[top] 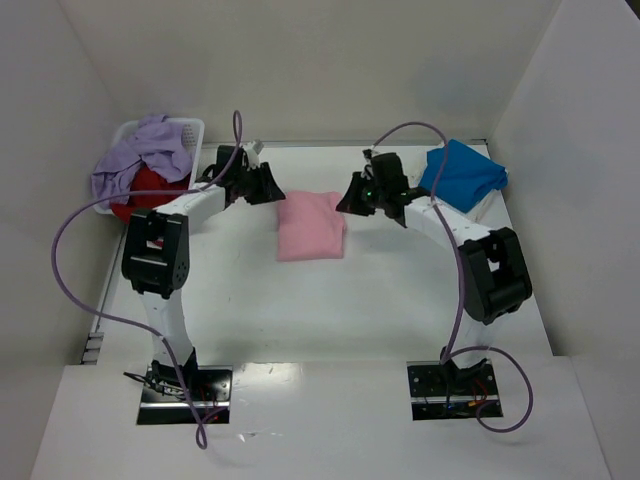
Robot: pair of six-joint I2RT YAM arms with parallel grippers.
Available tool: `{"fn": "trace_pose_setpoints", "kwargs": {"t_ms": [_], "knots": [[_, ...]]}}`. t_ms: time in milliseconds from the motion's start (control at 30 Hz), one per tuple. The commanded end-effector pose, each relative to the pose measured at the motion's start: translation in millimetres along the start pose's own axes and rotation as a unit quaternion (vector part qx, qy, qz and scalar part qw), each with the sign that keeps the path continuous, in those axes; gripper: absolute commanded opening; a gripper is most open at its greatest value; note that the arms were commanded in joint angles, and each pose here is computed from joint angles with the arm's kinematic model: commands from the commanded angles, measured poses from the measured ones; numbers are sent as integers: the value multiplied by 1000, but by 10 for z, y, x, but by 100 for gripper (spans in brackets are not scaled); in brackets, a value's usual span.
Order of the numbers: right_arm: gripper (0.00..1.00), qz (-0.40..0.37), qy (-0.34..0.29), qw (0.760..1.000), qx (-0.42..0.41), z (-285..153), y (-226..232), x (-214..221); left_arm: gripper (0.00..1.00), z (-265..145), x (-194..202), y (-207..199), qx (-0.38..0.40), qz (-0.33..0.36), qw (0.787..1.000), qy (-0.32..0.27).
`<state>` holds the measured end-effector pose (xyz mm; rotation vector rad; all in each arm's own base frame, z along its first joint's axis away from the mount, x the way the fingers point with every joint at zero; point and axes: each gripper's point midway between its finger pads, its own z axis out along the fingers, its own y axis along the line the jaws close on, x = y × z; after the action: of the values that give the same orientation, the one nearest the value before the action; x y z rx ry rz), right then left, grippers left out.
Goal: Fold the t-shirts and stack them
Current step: Smooth out wrinkles on the folded tshirt
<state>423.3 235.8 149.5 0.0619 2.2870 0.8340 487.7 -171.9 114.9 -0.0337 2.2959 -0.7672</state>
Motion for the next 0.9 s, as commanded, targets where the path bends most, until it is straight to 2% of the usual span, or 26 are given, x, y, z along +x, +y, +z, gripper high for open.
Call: {"fn": "trace_pose_setpoints", "kwargs": {"t_ms": [0,33,100,267,400,567,867], "knots": [[4,-17,30,999,-15,159,171,361,45,200,-85,-112,53,7,999,-5],[4,-15,46,999,-9,201,113,504,39,221,-124,-143,62,11,998,-9],[1,-5,49,999,1,221,77,588,37,298,-106,-104,63,5,998,-11],[0,10,64,998,18,232,-85,794,37,459,-83,3,52,-2,999,0],[0,0,90,996,16,318,-23,1025,39,576,-15,206,11,-14,1000,9],[0,-12,112,993,24,413,0,1260,49,595,-5,369,-30,-10,999,8],[0,-12,126,991,37,395,-75,1396,54,680,105,494,-44,1,999,29]]}}
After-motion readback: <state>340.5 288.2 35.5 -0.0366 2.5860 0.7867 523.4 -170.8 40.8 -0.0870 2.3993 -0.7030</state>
